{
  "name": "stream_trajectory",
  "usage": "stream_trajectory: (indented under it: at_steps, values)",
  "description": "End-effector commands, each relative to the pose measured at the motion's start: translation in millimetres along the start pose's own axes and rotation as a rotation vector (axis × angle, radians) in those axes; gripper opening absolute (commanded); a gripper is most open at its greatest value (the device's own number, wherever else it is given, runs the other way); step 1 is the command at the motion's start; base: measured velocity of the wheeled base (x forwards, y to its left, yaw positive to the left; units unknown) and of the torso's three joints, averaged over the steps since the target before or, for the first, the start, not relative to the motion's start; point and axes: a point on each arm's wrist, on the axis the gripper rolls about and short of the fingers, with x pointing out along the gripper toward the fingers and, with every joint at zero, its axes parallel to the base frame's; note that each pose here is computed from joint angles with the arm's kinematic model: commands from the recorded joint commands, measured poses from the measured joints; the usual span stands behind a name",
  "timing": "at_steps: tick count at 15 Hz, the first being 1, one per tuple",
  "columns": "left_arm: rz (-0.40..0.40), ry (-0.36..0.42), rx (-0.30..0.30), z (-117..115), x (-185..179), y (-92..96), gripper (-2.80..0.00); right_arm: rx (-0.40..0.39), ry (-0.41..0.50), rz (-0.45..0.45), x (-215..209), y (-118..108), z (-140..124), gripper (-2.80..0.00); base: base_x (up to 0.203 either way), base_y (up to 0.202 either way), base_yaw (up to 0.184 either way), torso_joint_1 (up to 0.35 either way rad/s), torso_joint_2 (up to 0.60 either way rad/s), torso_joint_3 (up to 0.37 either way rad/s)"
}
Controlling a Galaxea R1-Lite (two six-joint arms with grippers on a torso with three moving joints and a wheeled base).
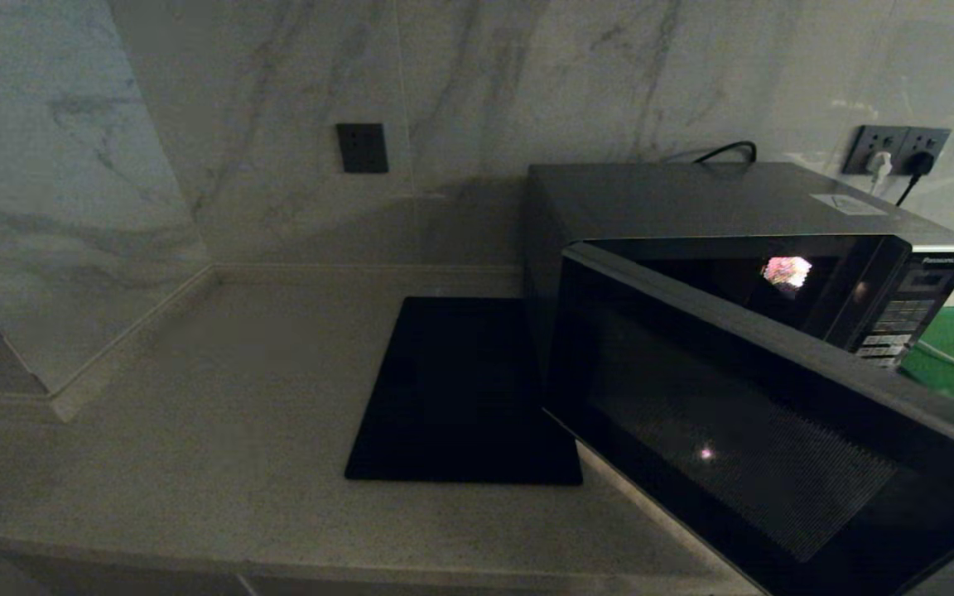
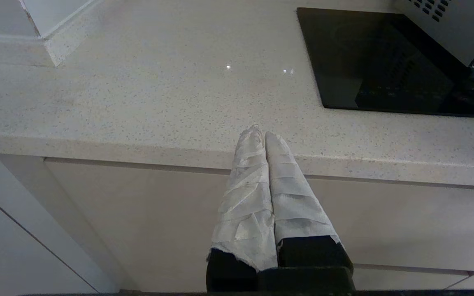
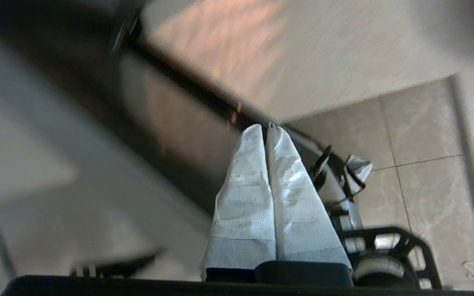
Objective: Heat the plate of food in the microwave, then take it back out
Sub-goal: Open the microwave oven
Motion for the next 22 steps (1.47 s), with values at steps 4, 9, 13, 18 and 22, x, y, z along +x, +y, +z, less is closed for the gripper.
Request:
stream_trajectory:
  at_steps: [4, 9, 13, 18, 22]
  values:
    - [0.001, 0.001, -0.001, -0.4, 0.1, 0.0, -2.8, -0.104, 0.117, 0.127, -33.3, 1.0, -45.2, -2.8, 0.0, 0.0, 0.0, 0.0, 0.0, 0.0]
    - [0.001, 0.001, -0.002, -0.4, 0.1, 0.0, -2.8, -0.121, 0.227, 0.196, -32.0, -0.4, -55.9, -2.8, 0.0, 0.0, 0.0, 0.0, 0.0, 0.0]
    - [0.001, 0.002, -0.002, -0.3, 0.2, 0.0, -2.8, -0.235, 0.308, 0.252, -26.0, 12.7, -62.8, -2.8, 0.0, 0.0, 0.0, 0.0, 0.0, 0.0]
    - [0.0, -0.001, -0.004, -0.2, 0.1, 0.0, -2.8, -0.421, 0.429, 0.358, -5.5, 51.1, -72.3, -2.8, 0.0, 0.0, 0.0, 0.0, 0.0, 0.0]
    - [0.001, 0.001, -0.002, -0.2, 0.2, 0.0, -2.8, -0.462, 0.457, 0.389, 0.3, 62.4, -76.2, -2.8, 0.0, 0.0, 0.0, 0.0, 0.0, 0.0]
